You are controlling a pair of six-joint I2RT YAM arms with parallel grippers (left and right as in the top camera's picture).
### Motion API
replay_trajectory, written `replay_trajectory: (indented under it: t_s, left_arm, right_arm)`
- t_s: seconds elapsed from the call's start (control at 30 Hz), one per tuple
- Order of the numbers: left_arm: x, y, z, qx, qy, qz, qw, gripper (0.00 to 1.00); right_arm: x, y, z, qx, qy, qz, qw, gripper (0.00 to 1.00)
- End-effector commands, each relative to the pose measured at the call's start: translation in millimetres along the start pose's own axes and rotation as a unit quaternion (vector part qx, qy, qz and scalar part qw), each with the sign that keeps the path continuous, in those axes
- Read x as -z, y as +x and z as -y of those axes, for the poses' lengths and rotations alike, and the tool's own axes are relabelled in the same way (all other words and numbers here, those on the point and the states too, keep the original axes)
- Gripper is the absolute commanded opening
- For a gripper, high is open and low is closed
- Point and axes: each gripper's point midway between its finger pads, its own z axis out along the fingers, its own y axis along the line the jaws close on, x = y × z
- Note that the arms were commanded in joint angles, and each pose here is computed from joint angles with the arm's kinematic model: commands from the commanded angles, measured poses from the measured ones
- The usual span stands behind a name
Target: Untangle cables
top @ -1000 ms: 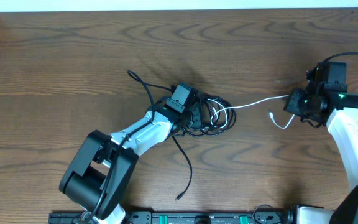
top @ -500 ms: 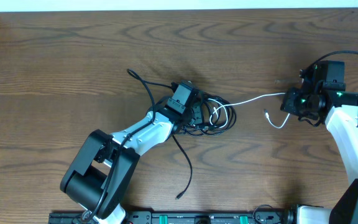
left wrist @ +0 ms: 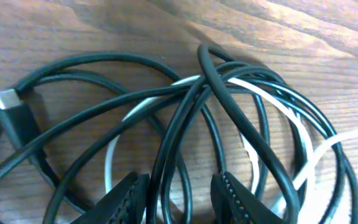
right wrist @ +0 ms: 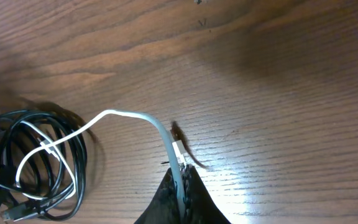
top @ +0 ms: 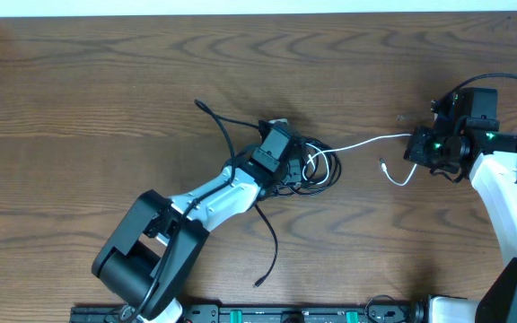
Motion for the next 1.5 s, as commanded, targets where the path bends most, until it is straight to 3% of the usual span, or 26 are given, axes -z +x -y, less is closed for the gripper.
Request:
replay_trajectory:
  t_s: [0.0,0.13,0.2,0.37,0.6,0.87,0.97,1.13,1.33,1.47]
  left_arm:
    - [-11.4,2.5,-19.7,-0.01,-0.053,0.018,0.998,0.39]
    - [-25.8,12.2,-25.2,-0.012,-0.06,0.005,0.998,0.38]
    - [-29.3,14.7,-27.2,-0.012,-0.063,0.002,0.998,0.08]
    - [-8.6,-0.1,-9.5,-0.035,-0.031,0.019,0.999,0.07]
    - [76.4,-33.5,29.2,-0.031,0.047,0.072,0.996,0.07]
    - [147.2,-34.4,26.8,-0.029,0.06,0.093,0.993,0.07]
    - [156.9,-29.3,8.0,-0.024,0.026,0.089,0.995,0.08]
    - [162.7,-28.1,-54.1,-0.006,-0.105,0.091,0.99,0.07]
    - [176.2,-30.3,-127.5,0.044,-0.226,0.08,0.97,0.07]
    - [181.1,-33.4,-162.8,0.088,-0.264,0.073,0.958,0.08]
  right_arm:
    - [0.6,-2.8,-1.6,0.007,-0.005,0.0,1.0,0.01]
    - [0.6,-2.7,-1.6,0.007,-0.005,0.0,1.0,0.01]
    - [0.6,-2.8,-1.6,0.007,-0.004,0.0,1.0,0.01]
    - [0.6,-3.7,-1.6,0.011,-0.005,0.002,1.0,0.01]
    - [0.9,-13.5,-3.9,0.016,-0.009,0.022,1.0,0.01]
    - [3.6,-39.3,-6.7,0.019,-0.012,0.075,0.997,0.01]
    - [4.4,-44.6,-0.1,0.007,0.007,0.087,0.996,0.01]
    - [5.8,-48.2,13.6,0.0,0.047,0.098,0.994,0.01]
    - [10.2,-53.2,34.5,-0.038,0.102,0.117,0.987,0.01]
    - [14.4,-56.5,49.2,-0.074,0.128,0.13,0.98,0.01]
